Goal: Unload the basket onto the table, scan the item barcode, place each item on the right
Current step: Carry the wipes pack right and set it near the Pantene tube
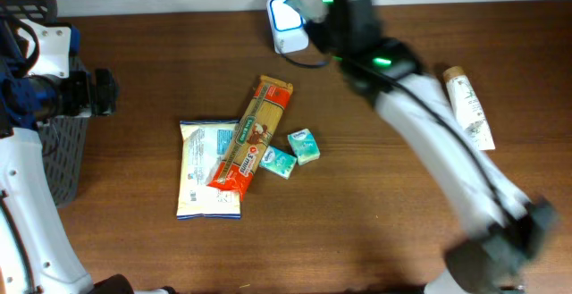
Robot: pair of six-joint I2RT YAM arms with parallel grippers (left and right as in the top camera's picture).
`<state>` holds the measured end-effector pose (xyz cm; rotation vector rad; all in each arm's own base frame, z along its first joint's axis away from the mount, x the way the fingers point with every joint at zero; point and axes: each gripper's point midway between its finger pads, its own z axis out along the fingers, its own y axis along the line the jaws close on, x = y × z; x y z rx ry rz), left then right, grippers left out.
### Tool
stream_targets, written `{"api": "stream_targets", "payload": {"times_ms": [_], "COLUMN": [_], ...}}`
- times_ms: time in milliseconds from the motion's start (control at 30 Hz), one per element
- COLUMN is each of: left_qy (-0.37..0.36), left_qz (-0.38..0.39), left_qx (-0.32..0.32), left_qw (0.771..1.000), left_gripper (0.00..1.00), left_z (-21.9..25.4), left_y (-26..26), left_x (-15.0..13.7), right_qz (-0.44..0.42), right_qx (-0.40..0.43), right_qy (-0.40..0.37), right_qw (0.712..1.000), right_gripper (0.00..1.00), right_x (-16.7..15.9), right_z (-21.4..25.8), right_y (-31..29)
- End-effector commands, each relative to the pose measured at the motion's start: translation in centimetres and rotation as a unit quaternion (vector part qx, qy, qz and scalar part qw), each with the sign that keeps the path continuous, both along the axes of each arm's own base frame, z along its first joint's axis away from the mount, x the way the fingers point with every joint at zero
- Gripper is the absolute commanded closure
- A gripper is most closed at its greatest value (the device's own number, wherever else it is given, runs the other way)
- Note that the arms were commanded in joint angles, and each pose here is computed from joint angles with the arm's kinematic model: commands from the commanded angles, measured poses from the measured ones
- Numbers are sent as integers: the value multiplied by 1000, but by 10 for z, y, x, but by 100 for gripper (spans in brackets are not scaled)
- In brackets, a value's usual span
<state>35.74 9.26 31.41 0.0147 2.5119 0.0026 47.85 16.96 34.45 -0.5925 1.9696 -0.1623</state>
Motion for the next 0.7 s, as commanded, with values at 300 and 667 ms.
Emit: {"api": "stream_targets", "payload": {"times_ms": [300,667], "left_qy": [-2,-2], "left_qz": [-6,-6], "left_qx": [0,0], "left_qw": [1000,1000], "left_gripper": [1,1], "left_z": [1,1], "left_y": [0,0], "left_x": [0,0], "right_qz": [-218,-446], "right_qx": [294,229], "right_qy": [327,428], "right_qw": [871,752], "right_gripper": [96,56], "right_x": [-33,-67], "right_z": [-150,-273], "right_y": [-213,-304]}}
